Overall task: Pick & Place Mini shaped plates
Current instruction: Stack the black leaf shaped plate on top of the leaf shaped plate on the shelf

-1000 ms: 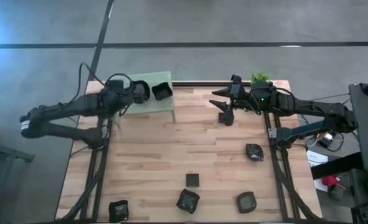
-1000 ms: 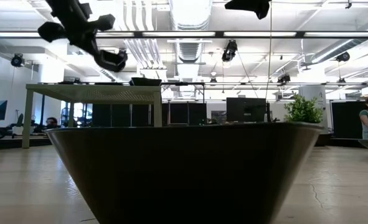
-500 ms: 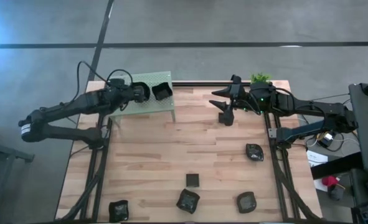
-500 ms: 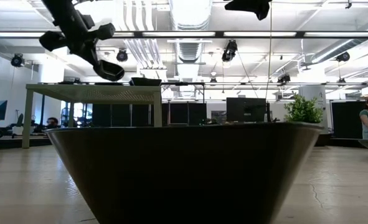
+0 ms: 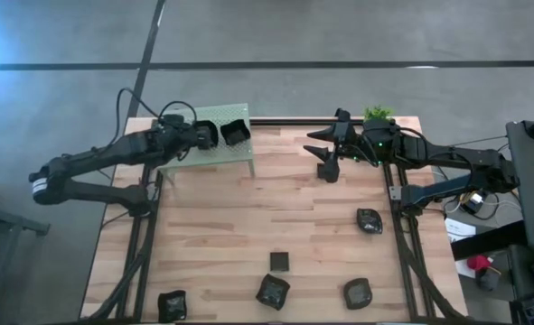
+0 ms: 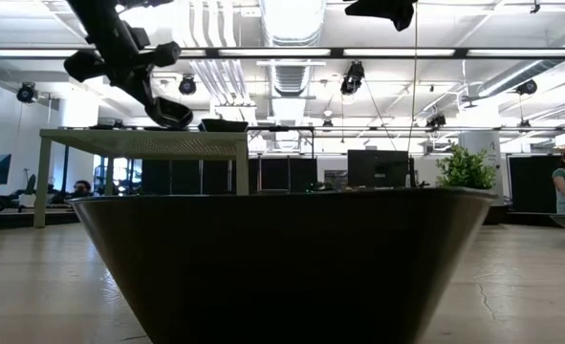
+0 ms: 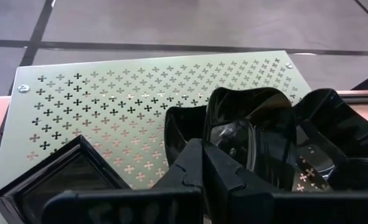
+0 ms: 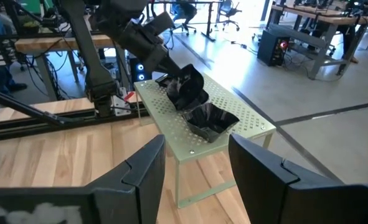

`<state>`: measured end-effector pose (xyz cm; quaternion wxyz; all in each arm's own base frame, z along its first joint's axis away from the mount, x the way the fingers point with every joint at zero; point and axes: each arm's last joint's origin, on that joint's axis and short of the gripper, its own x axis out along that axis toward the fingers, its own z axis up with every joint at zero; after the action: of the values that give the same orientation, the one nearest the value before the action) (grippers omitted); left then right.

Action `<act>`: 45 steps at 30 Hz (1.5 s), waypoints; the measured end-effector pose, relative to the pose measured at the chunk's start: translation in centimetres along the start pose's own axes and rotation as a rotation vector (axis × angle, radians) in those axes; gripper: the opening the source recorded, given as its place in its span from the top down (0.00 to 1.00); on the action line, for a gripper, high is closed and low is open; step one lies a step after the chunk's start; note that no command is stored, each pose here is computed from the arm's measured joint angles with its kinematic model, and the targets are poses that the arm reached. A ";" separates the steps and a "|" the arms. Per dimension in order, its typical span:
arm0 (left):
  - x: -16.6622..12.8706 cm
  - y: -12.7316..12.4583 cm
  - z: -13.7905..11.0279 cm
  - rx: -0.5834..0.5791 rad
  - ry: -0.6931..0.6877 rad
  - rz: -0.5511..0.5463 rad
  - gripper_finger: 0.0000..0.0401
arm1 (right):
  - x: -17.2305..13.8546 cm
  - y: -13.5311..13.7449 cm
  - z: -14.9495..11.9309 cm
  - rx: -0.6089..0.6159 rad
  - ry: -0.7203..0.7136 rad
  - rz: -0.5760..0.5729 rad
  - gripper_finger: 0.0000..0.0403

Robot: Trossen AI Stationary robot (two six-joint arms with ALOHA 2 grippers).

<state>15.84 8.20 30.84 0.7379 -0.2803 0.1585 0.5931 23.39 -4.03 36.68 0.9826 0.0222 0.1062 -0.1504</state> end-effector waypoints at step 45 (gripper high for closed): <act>0.0 0.0 0.0 -0.052 0.000 -0.002 0.94 | 0.0 0.0 -0.1 0.001 0.004 0.000 0.57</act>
<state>15.90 8.24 30.84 0.7309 -0.2996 0.1429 0.5963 23.40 -4.03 36.53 0.9824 0.0232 0.1082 -0.1507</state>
